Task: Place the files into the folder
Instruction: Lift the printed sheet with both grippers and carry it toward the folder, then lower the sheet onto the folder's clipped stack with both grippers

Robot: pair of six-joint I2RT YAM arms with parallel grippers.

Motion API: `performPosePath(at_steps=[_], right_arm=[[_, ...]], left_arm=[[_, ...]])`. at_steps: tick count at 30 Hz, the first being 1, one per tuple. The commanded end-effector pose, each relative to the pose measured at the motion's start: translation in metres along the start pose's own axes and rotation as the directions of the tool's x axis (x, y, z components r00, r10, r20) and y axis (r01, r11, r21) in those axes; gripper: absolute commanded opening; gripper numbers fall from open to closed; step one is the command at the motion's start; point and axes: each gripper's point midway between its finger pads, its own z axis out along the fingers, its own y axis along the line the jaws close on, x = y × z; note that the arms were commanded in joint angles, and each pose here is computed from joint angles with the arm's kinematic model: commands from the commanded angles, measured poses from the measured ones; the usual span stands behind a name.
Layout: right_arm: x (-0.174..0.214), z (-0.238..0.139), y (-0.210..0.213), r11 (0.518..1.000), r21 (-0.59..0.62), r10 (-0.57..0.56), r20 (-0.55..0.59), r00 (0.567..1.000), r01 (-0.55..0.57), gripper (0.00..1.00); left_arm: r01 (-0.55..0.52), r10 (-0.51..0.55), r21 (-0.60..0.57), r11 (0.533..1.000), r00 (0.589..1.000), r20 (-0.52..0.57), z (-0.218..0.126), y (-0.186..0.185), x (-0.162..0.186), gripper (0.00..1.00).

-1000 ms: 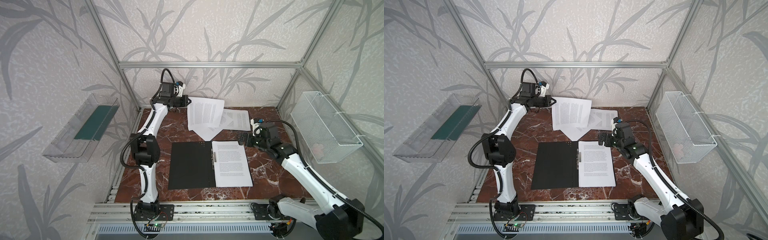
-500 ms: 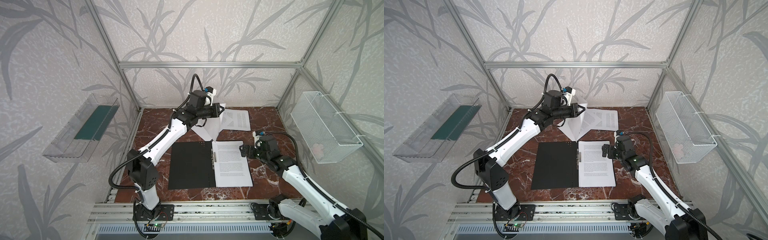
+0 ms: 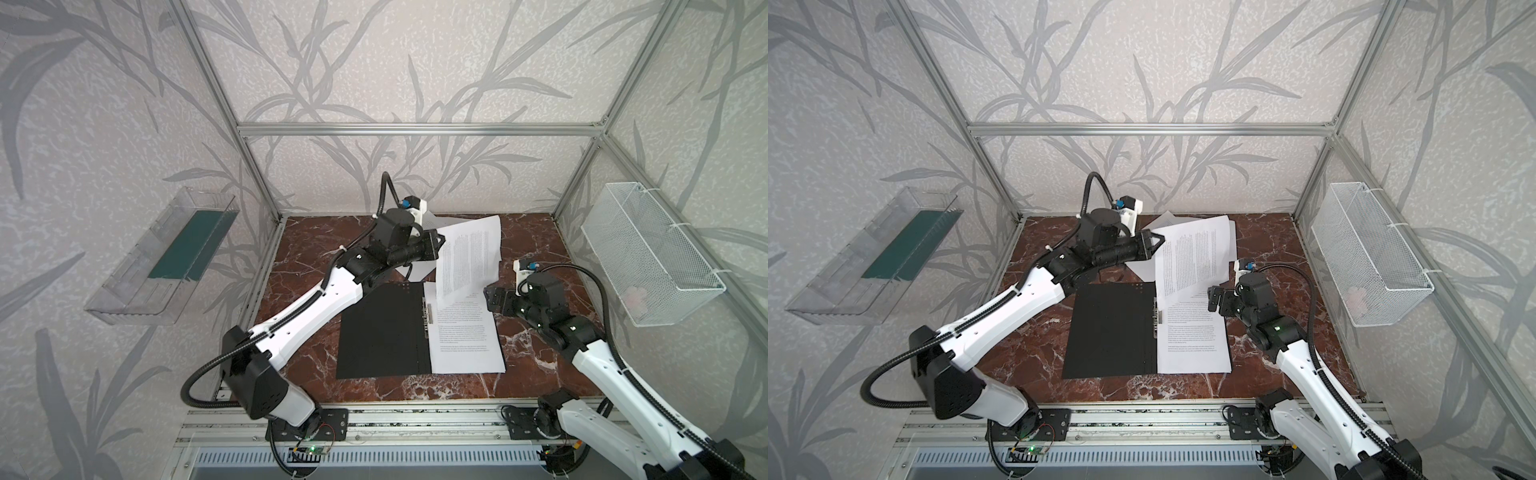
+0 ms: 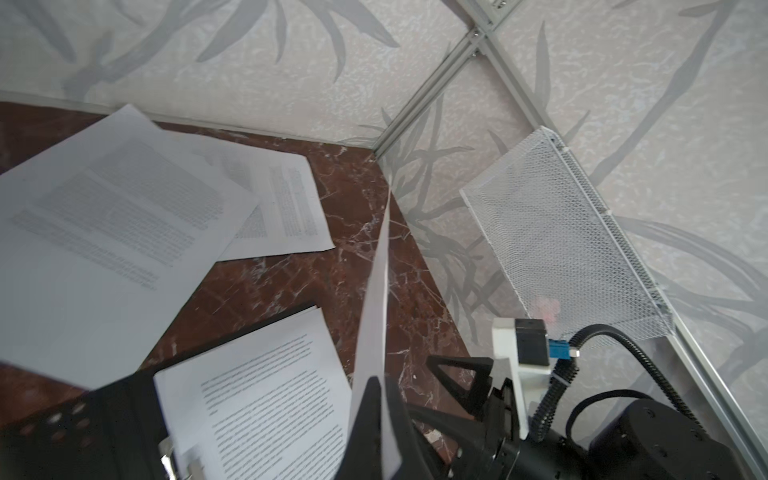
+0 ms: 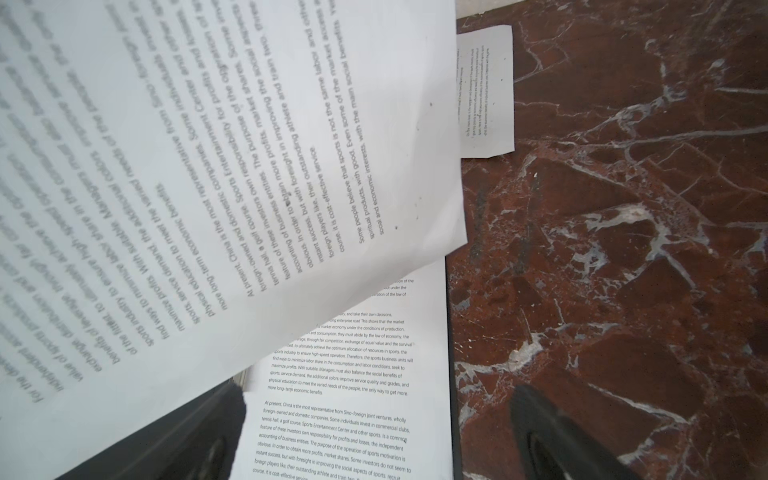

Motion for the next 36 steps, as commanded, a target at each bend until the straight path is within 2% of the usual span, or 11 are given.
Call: performPosePath(at_steps=[1, 4, 8, 11, 15, 22, 27, 36], right_arm=[[0.0, 0.0, 0.003, 1.0, -0.018, -0.011, 0.005, 1.0, 0.011, 0.99], [0.0, 0.0, 0.005, 0.999, -0.029, -0.013, 0.0, 1.0, 0.013, 0.99], [0.006, 0.007, 0.011, 0.998, -0.062, -0.017, -0.034, 0.999, 0.015, 0.99], [0.012, 0.014, 0.024, 0.992, -0.126, -0.025, -0.081, 0.996, 0.015, 0.99], [0.019, 0.017, 0.043, 0.977, -0.213, -0.027, -0.143, 0.989, -0.004, 0.98], [0.054, 0.016, 0.049, 0.959, -0.279, -0.025, -0.26, 0.965, -0.051, 1.0], [0.062, 0.007, 0.052, 0.95, -0.291, 0.038, -0.256, 0.966, -0.115, 0.99], [0.113, 0.038, 0.079, 0.961, -0.231, 0.075, -0.321, 0.944, -0.155, 0.97]], left_arm=[[0.103, -0.083, -0.173, 0.98, 0.99, 0.117, -0.021, 0.05, 0.005, 0.0], [0.172, -0.128, -0.286, 0.943, 0.978, 0.164, -0.037, 0.098, 0.033, 0.0], [0.249, -0.178, -0.432, 0.867, 0.964, 0.199, -0.059, 0.155, 0.073, 0.0], [0.29, -0.231, -0.481, 0.827, 0.956, 0.18, -0.065, 0.187, 0.111, 0.0], [0.272, -0.245, -0.53, 0.803, 0.962, 0.122, -0.07, 0.213, 0.149, 0.0], [0.255, -0.258, -0.542, 0.801, 0.963, 0.071, -0.071, 0.227, 0.184, 0.0], [0.219, -0.24, -0.538, 0.814, 0.97, 0.033, -0.063, 0.233, 0.201, 0.0], [0.186, -0.235, -0.498, 0.847, 0.971, -0.037, -0.054, 0.229, 0.221, 0.0]])
